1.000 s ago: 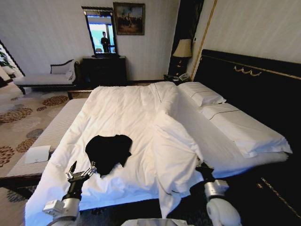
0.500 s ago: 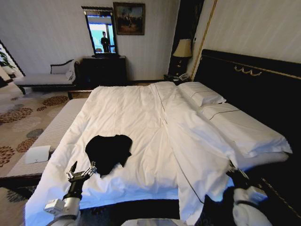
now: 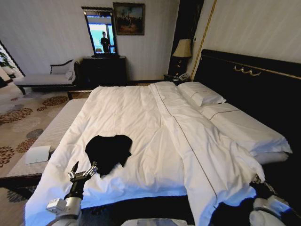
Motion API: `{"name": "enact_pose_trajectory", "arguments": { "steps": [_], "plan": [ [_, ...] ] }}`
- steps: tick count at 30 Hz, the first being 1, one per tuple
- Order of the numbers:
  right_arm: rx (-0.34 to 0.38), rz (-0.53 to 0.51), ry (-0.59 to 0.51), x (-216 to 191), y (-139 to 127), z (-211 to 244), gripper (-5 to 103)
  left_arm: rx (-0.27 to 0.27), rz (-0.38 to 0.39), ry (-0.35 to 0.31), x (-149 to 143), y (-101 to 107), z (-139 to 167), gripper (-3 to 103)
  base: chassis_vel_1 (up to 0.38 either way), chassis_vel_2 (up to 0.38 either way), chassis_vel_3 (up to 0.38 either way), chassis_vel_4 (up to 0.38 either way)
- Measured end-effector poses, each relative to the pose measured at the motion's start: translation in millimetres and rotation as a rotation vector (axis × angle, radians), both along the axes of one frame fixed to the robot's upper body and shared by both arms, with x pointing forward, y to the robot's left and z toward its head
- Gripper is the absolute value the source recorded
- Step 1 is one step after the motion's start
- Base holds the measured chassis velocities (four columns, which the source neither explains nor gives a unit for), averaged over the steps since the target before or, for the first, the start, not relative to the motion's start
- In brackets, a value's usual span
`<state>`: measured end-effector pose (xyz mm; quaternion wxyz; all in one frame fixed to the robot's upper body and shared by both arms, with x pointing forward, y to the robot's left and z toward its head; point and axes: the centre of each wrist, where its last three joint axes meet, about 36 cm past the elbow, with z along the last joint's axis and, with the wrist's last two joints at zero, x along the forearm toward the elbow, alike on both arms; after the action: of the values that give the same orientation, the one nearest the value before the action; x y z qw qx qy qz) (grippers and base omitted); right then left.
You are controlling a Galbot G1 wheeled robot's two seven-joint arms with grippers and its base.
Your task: Fold the clothes on the bed.
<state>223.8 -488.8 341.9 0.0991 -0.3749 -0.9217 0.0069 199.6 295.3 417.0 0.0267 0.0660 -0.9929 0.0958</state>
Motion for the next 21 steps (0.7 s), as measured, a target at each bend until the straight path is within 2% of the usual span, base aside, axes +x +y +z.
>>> {"name": "enact_pose_trajectory", "arguments": {
  "steps": [4, 12, 21],
  "plan": [
    [0.014, -0.066, 0.032, -5, -21, -7, 1, 0.003, -0.001, 0.004, -1, 1, 0, 100, 0.0, 0.0, 0.0, 0.0],
    [0.024, -0.136, 0.066, -24, -48, -18, 1, 0.002, -0.006, 0.0, 1, -2, 3, 100, 0.0, 0.0, 0.0, 0.0],
    [0.024, -0.141, 0.094, -36, -39, -24, 1, 0.005, -0.012, -0.006, 3, -3, 6, 100, 0.0, 0.0, 0.0, 0.0]
  ]
}}
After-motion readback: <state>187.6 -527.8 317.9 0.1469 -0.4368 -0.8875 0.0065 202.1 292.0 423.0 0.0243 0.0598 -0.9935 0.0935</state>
